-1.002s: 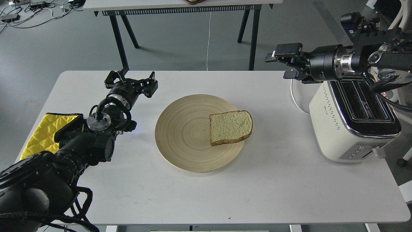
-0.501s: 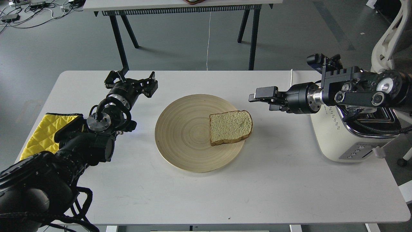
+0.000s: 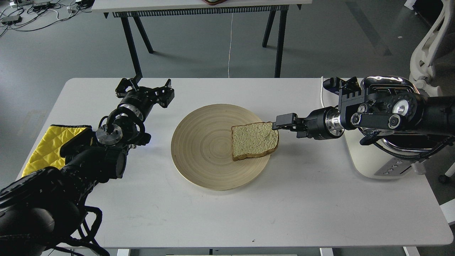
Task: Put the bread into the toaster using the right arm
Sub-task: 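Reach the right gripper toward the bread slice edge on the plate, then close the right gripper on the bread slice's edge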
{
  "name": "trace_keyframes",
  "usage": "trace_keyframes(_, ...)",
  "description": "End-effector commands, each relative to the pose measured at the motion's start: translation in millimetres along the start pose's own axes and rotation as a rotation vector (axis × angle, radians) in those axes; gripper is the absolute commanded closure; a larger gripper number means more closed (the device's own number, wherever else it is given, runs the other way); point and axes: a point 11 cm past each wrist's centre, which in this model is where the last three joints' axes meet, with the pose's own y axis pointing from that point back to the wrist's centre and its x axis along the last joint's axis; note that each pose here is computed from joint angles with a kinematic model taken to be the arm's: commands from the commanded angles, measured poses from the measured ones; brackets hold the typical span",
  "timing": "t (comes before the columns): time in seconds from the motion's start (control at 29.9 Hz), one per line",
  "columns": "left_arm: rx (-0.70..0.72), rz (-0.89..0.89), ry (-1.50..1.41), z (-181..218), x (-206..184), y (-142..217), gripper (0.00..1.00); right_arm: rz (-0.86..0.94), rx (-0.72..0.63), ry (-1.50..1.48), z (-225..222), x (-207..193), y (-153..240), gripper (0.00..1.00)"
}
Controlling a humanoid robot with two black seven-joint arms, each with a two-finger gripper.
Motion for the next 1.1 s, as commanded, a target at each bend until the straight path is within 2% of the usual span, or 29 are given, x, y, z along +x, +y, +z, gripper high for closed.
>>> trace_keyframes(0.0, 0.0, 0.0, 0.0, 0.0, -0.1, -0.1, 0.0, 0.001, 0.0, -0.011, -1.6, -1.8, -4.0, 0.01)
trace_keyframes(0.33, 0.0, 0.0, 0.0, 0.0, -0.1, 0.0, 0.0, 0.007, -0.02, -0.034, -3.9, -6.4, -13.6, 0.03)
trace_keyframes(0.4, 0.0, 0.0, 0.0, 0.0, -0.1, -0.1, 0.0, 0.004, -0.028, -0.036, -3.0, -7.4, -14.0, 0.09)
trace_keyframes(0.57, 0.0, 0.0, 0.0, 0.0, -0.1, -0.1, 0.0, -0.006, -0.045, -0.02, -0.3, -10.2, -14.6, 0.34)
trace_keyframes(0.6, 0.0, 0.0, 0.0, 0.0, -0.1, -0.1, 0.0, -0.009, -0.047, -0.012, -0.1, -10.9, -14.7, 0.36)
trace_keyframes(0.84, 0.0, 0.0, 0.0, 0.0, -0.1, -0.1, 0.0, -0.01, -0.048, -0.009, 0.1, -11.0, -14.4, 0.37)
trace_keyframes(1.07, 0.0, 0.0, 0.0, 0.0, -0.1, -0.1, 0.0, -0.014, -0.047, -0.011, 0.4, -11.9, -14.7, 0.43)
